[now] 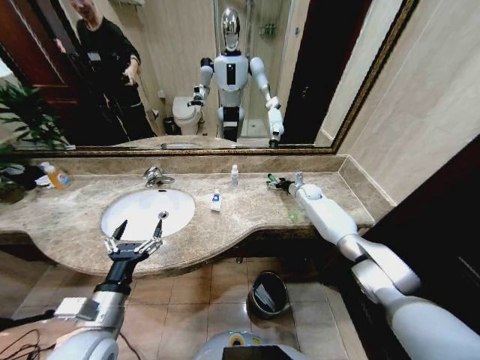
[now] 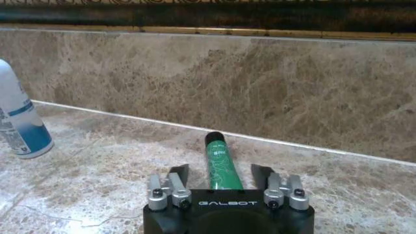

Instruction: Pick up the trash from the sink and place it in the trash bin.

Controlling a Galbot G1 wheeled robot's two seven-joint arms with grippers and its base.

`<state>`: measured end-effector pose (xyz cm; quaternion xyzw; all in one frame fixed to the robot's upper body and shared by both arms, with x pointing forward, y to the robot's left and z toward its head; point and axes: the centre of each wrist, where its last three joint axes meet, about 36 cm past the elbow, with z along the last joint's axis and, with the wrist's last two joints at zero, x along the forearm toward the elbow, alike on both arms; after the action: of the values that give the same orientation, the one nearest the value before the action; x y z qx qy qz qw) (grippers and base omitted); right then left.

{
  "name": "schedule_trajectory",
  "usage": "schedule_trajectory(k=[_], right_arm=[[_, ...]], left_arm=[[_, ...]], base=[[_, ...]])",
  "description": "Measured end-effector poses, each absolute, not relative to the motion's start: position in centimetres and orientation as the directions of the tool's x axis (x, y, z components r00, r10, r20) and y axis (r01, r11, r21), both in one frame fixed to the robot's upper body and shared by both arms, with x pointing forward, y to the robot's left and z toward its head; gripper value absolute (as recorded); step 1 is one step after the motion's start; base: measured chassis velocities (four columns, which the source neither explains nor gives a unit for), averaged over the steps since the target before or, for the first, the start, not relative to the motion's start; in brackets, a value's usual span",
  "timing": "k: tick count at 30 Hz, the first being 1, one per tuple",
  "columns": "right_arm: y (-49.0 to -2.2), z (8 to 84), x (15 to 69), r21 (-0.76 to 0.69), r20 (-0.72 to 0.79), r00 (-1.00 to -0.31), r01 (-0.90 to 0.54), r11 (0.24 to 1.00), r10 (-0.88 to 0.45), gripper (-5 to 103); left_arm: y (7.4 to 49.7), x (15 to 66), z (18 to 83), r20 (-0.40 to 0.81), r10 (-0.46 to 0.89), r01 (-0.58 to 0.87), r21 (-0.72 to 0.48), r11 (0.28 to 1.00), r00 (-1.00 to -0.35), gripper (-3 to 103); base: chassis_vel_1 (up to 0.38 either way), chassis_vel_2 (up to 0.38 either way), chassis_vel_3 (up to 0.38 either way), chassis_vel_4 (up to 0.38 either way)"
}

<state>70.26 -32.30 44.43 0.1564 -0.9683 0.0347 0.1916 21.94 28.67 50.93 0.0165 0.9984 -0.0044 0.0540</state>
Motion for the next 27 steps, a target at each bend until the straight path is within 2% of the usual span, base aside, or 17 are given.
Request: schedule_trajectory(k=[1,4,6,7,9,14,18,27], right_arm=[[-32.3,44.4,70.3,-0.007,0.382,-0.878,-0.316,0.949,-0.290,68],[-31.9,44.2,70.2,-0.002,0.381,-0.876,-0.321,0.947,-0.295,52],[-31.8,44.2,70.1,-0.005,0.382,-0.875,-0.323,0.946,-0.297,52],[-31.5,44.1,69.9,-0.011,0.383,-0.874,-0.329,0.944,-0.300,41],[-31.4,44.1,69.8,-0.017,0.383,-0.873,-0.333,0.943,-0.302,41],[-30.6,44.8,68.7,-0.037,0.371,-0.877,-0.344,0.938,-0.307,16],[-30.1,46.7,66.8,-0.044,0.327,-0.882,-0.374,0.926,-0.340,10],[-31.0,48.8,60.0,0.001,0.238,-0.871,-0.442,0.897,-0.429,10]], left_arm=[[28.7,21.9,50.9,-0.108,0.032,0.033,-0.007,0.999,-0.994,100],[28.7,21.9,50.9,-0.108,0.032,0.033,-0.007,0.999,-0.994,100],[28.7,21.9,50.9,-0.108,0.032,0.033,-0.007,0.999,-0.994,100],[28.7,21.9,50.9,-0.108,0.032,0.033,-0.007,0.999,-0.994,100],[28.7,21.9,50.9,-0.108,0.032,0.033,-0.007,0.999,-0.994,100],[28.7,21.9,50.9,-0.108,0.032,0.033,-0.007,0.999,-0.994,100],[28.7,21.9,50.9,-0.108,0.032,0.033,-0.007,0.999,-0.994,100],[28.7,21.9,50.9,-0.108,0.032,0.033,-0.007,0.999,-0.994,100]], base=[[0.000,0.000,0.000,0.000],[0.000,0.000,0.000,0.000],[0.000,0.000,0.000,0.000],[0.000,0.000,0.000,0.000],[0.000,0.000,0.000,0.000],[0.000,0.000,0.000,0.000],[0.000,0.000,0.000,0.000],[0.000,0.000,0.000,0.000]])
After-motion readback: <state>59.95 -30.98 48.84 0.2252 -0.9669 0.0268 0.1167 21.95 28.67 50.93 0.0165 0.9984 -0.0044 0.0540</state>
